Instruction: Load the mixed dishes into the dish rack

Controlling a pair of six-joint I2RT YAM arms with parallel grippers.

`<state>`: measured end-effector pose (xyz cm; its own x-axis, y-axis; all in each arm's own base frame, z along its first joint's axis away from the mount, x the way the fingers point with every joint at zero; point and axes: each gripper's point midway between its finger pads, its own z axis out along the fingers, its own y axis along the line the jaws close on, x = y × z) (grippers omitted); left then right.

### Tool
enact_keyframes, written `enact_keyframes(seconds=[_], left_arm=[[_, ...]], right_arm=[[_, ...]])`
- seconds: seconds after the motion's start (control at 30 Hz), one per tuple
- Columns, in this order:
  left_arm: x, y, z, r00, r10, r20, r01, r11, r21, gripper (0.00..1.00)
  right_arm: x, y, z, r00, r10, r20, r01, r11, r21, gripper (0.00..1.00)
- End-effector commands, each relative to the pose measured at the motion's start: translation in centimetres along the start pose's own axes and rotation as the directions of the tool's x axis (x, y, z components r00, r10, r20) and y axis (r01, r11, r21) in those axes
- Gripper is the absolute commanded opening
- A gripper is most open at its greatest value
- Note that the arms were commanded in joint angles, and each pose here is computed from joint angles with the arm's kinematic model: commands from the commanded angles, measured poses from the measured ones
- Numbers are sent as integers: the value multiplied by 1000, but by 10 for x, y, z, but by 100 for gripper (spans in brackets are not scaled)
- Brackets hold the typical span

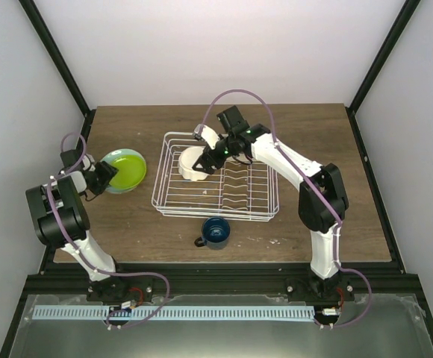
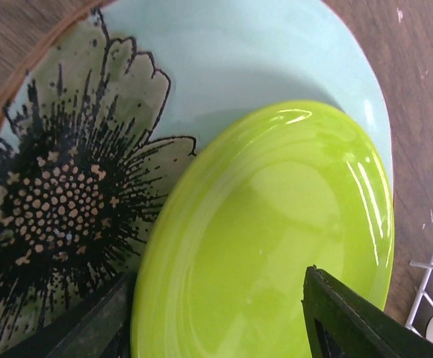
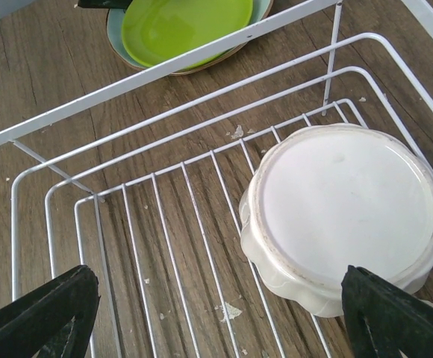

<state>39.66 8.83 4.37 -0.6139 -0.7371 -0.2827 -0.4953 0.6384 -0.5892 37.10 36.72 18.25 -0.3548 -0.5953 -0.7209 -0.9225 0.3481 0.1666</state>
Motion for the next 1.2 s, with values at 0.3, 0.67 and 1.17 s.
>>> enact_keyframes(seconds=[0.3,0.67,1.17], left_arm=[[34,34,24,992,-75,-99,70,996,-52,34],[32,29,19,994,-57,-98,53,998,-46,20],[-4,-19,-24,1000,28,12,-28,999,35,0]], right_arm=[[-2,-5,6,1000,-15,-16,15,1000,15,90],[-2,-4,6,1000,-15,-13,15,1000,8,90],[-10,-2,1,1000,-13,11,12,1000,10,90]])
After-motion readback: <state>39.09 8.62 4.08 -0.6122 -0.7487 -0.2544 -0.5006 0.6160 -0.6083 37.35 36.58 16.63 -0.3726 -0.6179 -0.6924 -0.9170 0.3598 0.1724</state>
